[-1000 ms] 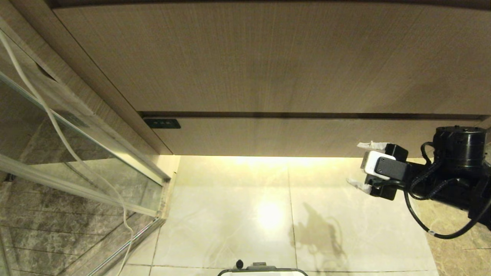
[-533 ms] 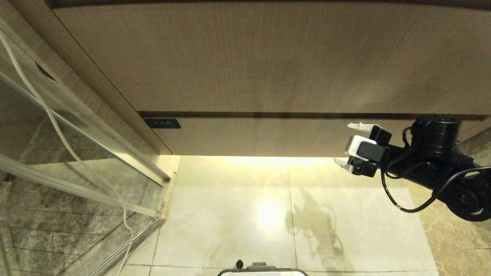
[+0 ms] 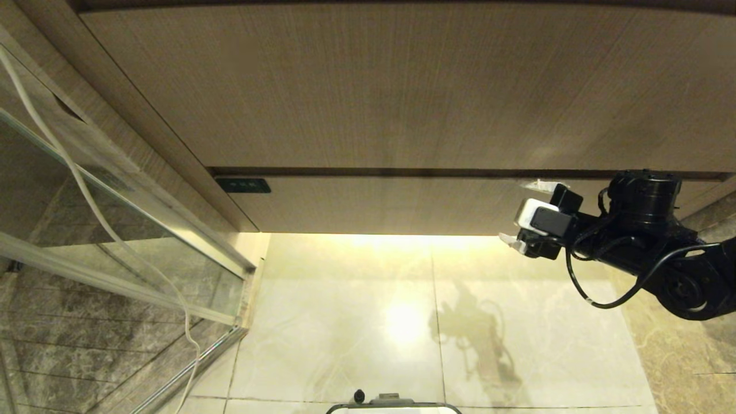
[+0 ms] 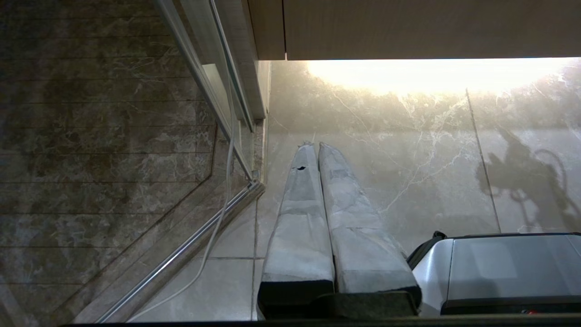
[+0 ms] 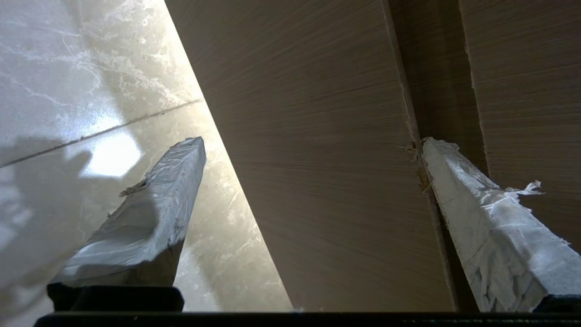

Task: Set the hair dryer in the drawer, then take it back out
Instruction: Pull open the drawer

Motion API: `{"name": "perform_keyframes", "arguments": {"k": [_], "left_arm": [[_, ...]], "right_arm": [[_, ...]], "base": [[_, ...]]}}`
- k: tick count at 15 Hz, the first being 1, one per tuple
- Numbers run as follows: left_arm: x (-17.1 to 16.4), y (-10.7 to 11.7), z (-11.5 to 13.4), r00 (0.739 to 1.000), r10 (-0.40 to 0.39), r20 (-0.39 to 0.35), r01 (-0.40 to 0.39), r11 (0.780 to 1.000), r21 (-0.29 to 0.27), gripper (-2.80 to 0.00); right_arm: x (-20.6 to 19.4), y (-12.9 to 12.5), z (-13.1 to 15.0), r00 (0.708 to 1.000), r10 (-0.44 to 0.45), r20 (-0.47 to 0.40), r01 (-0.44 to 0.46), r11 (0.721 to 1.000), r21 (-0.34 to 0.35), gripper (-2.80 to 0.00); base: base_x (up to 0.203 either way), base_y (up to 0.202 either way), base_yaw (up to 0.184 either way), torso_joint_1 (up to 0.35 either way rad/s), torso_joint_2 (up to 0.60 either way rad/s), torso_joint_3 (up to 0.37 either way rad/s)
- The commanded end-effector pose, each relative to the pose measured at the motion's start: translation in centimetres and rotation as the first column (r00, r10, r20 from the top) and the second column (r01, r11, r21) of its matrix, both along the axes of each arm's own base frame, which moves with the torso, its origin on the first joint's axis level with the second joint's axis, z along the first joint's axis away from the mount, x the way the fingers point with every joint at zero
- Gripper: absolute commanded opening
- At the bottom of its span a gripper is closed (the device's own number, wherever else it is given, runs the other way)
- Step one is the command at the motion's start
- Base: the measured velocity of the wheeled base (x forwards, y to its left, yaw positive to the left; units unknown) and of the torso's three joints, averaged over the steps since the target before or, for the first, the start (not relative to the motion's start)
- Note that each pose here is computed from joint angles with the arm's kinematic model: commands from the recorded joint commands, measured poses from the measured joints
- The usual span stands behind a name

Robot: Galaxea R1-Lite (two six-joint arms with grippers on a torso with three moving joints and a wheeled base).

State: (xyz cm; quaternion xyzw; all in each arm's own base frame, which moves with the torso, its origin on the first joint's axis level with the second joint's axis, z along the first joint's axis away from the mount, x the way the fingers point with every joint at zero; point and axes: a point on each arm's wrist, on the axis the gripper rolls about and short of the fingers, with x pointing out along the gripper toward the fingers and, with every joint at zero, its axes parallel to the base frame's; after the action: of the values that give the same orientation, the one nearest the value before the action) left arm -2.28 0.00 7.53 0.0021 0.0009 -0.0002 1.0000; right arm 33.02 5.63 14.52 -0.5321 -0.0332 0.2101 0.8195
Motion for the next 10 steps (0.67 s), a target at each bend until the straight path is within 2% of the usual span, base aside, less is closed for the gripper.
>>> {"name": "perform_keyframes", "arguments": {"k": [1, 10], "left_arm": [[0.0, 0.0, 0.0, 1.000, 0.000, 0.000, 0.000, 1.000, 0.000, -2.80], [0.0, 0.0, 0.0, 1.000, 0.000, -0.001, 0.000, 1.000, 0.000, -2.80]], "right_arm": [[0.1, -0.1, 0.1, 1.000, -0.001, 0.011, 0.001, 1.000, -0.004, 0.00], [2.7, 0.2, -0.1, 0.997, -0.012, 0.072, 0.012, 1.000, 0.012, 0.00]], "base": [[0.000, 0.000, 0.000, 0.000, 0.00, 0.000], [0.000, 0.000, 0.000, 0.000, 0.00, 0.000]]}}
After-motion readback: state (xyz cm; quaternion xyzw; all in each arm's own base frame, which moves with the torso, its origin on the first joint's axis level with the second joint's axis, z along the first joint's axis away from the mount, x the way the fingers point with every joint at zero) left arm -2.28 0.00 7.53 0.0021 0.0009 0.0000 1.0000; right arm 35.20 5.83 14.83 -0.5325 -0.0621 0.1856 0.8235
